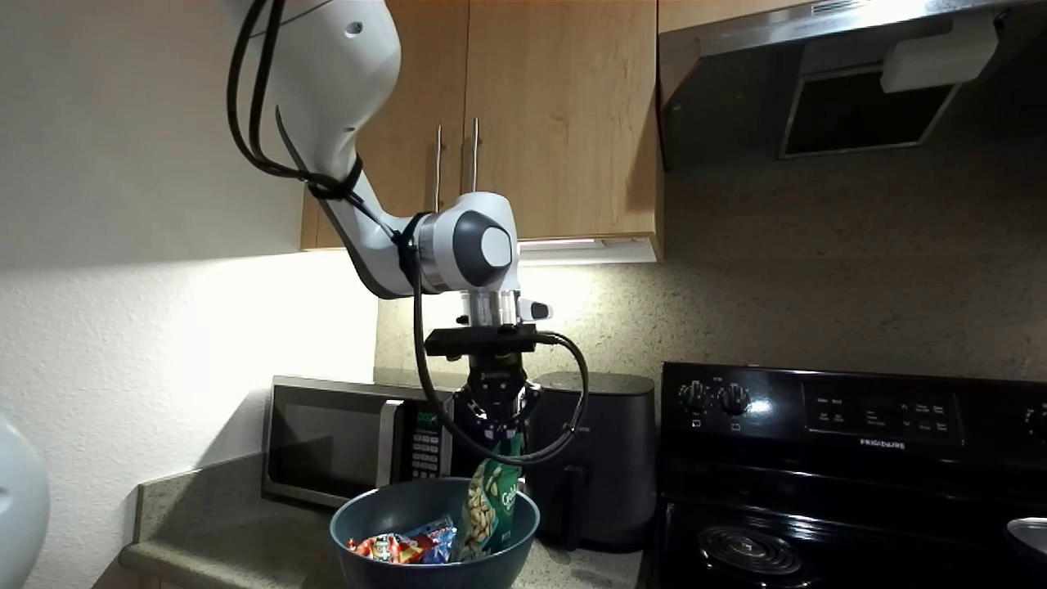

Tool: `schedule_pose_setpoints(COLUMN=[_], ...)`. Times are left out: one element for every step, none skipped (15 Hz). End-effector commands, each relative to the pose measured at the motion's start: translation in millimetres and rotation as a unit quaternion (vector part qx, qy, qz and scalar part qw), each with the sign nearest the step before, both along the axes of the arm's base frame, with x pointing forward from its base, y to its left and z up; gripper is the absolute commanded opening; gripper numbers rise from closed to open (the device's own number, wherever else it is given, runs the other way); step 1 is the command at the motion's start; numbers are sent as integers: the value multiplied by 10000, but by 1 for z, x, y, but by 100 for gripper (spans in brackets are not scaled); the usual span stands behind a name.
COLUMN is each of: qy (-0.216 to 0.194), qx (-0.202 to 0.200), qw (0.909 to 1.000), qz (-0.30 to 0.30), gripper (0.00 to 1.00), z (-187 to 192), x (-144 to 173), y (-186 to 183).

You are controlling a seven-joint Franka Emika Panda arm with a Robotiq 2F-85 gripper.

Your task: Remove the green, red and blue sachets from the bowl, respectively

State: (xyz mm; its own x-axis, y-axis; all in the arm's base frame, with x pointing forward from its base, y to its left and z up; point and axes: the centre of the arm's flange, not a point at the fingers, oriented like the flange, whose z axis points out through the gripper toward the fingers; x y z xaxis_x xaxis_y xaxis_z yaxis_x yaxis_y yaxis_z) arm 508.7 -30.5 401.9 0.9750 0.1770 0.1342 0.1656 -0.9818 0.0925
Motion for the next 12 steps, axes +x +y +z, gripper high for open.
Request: schedule_pose_setpoints(qy=[0, -1, -2, 34, 91, 131, 184, 235, 329, 400, 491, 595], qx=[0, -1, -1, 13, 41, 34, 38, 34, 41, 43, 42, 51], qw=[10000, 10000, 10000, 10000, 9999, 9999, 9997, 9996, 9994, 9991, 9985, 9978], qz=[4, 7, 11, 20, 60, 79, 122, 142, 140, 166, 225, 269], gripper=[16, 22, 53, 54, 55, 62, 67, 74, 80, 55, 40, 38], z=[0, 0, 0, 0, 0, 0, 1, 0, -24, -29, -38, -47], x=[0, 0, 0, 1, 0, -1, -1, -2, 12, 13, 16, 19], y=[0, 1, 1, 1, 1, 1, 1, 0, 13, 15, 20, 24])
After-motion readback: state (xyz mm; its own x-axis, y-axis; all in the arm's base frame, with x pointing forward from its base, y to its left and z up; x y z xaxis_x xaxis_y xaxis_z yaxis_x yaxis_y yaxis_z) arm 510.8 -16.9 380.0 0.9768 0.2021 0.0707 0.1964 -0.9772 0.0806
